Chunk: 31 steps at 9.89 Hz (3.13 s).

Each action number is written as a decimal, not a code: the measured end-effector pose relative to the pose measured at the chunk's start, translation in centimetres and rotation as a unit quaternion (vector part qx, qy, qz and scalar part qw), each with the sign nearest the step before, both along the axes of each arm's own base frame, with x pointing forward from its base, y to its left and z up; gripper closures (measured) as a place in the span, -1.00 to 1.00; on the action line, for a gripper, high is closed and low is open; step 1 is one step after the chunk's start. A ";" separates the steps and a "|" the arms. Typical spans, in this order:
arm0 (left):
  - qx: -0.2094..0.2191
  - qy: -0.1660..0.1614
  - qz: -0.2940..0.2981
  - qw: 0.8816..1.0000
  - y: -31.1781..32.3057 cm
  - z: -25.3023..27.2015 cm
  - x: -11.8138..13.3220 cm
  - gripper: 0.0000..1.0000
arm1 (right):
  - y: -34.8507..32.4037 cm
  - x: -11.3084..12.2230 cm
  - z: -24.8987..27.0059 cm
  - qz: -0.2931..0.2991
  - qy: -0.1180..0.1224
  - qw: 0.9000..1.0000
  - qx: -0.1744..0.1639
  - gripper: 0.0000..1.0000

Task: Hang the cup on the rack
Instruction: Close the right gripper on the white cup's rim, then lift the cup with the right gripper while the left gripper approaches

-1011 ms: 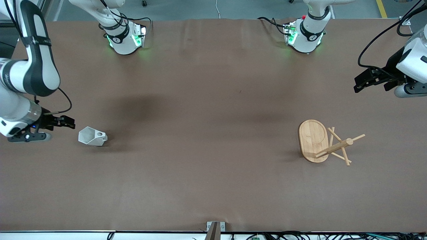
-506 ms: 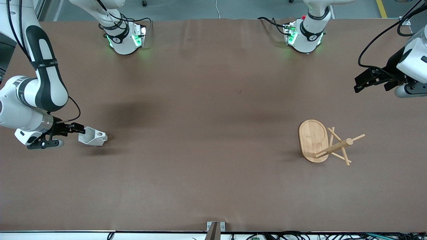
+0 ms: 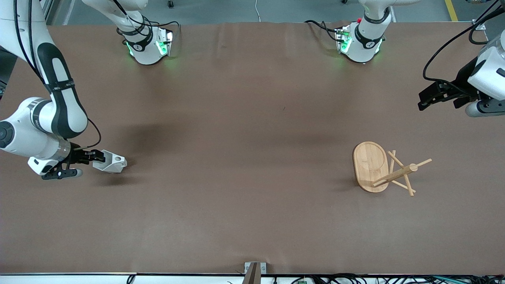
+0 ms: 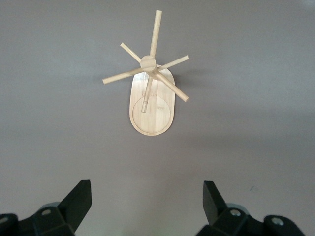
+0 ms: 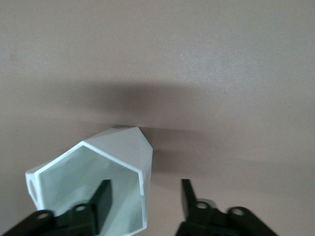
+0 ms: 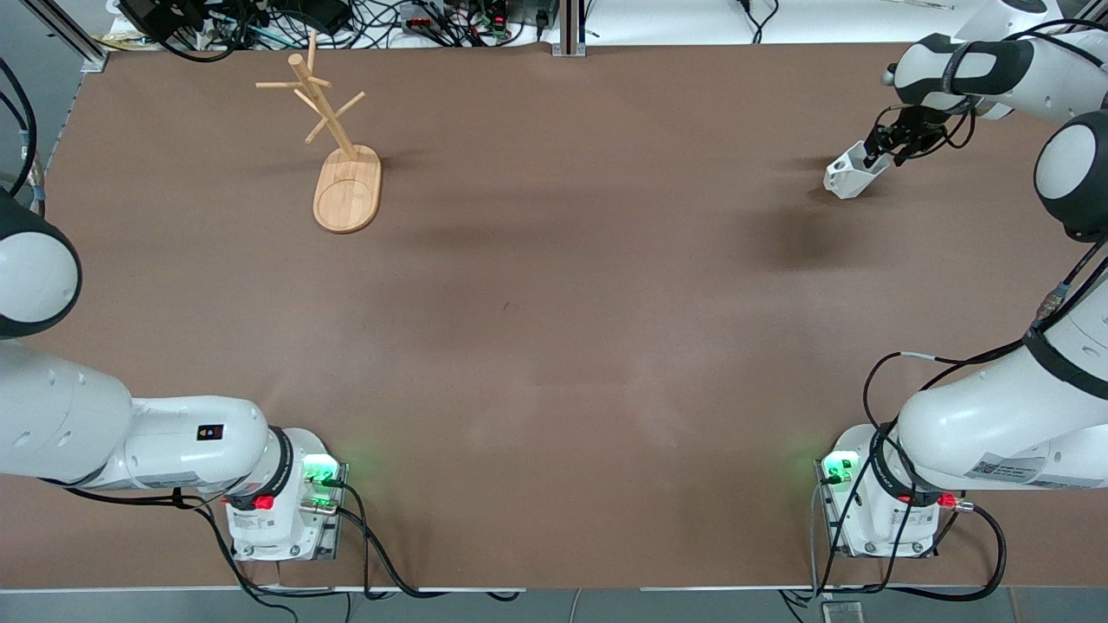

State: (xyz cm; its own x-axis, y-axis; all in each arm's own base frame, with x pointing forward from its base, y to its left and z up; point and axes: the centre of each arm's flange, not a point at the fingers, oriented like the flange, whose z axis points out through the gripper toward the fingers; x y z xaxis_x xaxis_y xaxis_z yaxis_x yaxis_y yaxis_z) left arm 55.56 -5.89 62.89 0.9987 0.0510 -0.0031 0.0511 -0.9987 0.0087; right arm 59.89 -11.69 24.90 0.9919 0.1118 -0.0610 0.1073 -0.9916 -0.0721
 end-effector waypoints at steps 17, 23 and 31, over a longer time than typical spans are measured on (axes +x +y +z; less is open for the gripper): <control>-0.026 -0.021 -0.237 0.971 -11.2 1.2 -1.0 -1.00 | 21.0 -0.8 21.0 0.022 -0.023 0.976 0.214 0.92; -0.096 -0.113 -0.506 0.850 -19.9 5.0 -4.5 -1.00 | 35.9 -3.2 24.6 -0.003 0.014 0.889 0.458 0.92; -0.117 -0.155 -0.596 0.779 -31.4 2.0 -9.7 -1.00 | 45.3 -6.0 24.0 0.011 0.068 0.846 0.528 0.92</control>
